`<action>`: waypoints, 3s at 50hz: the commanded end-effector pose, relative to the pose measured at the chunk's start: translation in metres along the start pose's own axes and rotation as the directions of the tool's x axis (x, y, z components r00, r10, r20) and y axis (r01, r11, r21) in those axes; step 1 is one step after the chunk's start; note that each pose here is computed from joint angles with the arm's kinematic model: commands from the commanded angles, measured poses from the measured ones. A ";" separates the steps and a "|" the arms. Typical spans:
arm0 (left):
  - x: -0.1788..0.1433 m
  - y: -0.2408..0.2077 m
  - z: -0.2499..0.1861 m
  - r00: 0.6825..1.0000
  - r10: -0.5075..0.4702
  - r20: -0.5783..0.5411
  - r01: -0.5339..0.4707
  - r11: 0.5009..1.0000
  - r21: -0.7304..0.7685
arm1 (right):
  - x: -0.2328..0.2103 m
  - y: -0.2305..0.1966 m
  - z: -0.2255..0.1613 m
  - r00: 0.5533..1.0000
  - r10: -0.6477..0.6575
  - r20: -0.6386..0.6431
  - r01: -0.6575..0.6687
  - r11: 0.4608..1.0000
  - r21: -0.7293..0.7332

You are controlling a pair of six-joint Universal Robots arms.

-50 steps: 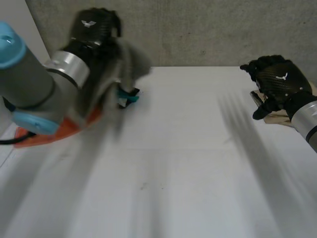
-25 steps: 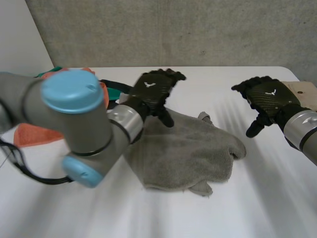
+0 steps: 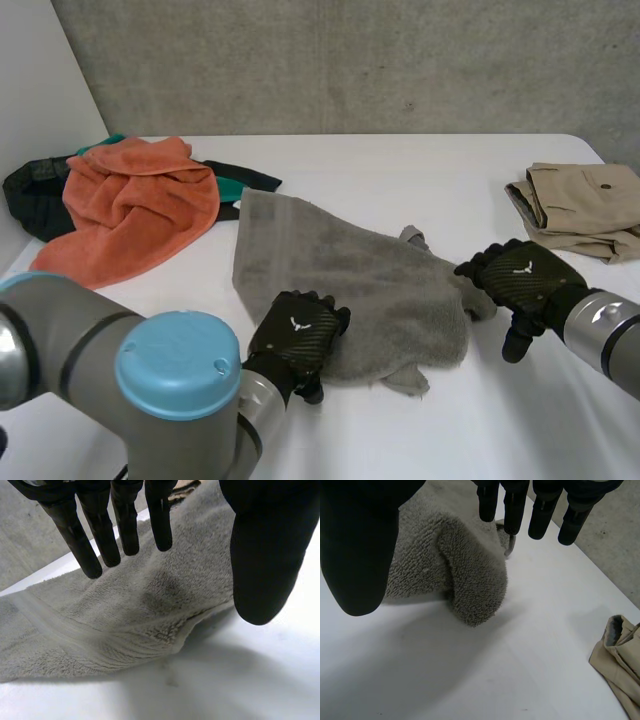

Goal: Fold the laundry.

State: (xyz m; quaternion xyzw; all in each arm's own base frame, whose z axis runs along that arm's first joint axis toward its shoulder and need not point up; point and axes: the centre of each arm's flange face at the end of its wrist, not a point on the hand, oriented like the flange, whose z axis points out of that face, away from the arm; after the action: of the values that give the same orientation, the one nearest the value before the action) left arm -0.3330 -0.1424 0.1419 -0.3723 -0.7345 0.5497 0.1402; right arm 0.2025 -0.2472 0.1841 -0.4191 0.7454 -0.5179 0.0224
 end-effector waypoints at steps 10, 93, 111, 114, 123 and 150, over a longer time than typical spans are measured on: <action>-0.020 0.013 0.042 0.985 0.158 0.073 -0.159 0.987 0.011 | 0.003 0.007 0.005 0.998 0.045 -0.043 -0.044 0.999 0.027; -0.070 -0.142 -0.060 0.957 -0.014 0.289 -0.107 0.912 0.397 | -0.009 -0.125 0.093 0.992 0.081 -0.095 -0.022 0.863 0.504; -0.078 -0.149 -0.063 0.952 -0.024 0.305 -0.111 0.901 0.418 | 0.066 -0.088 0.090 0.999 -0.045 -0.008 0.045 0.914 0.402; -0.077 -0.150 -0.065 0.953 -0.024 0.302 -0.111 0.900 0.421 | 0.056 -0.079 0.095 0.987 -0.161 -0.010 0.153 0.915 0.373; -0.077 -0.144 -0.063 0.953 -0.017 0.303 -0.110 0.910 0.399 | 0.009 -0.042 0.090 0.953 -0.264 0.147 0.228 0.948 0.223; -0.132 -0.161 -0.079 0.862 0.028 0.507 -0.248 0.894 0.372 | 0.090 -0.124 -0.001 0.975 0.038 -0.217 0.038 0.941 0.336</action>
State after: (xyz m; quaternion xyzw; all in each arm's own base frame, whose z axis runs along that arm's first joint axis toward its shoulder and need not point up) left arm -0.2789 -0.1848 0.3230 -0.2432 -0.6006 0.7601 0.0488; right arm 0.2598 -0.3312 0.2310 -0.3821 0.6662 -0.6374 0.0622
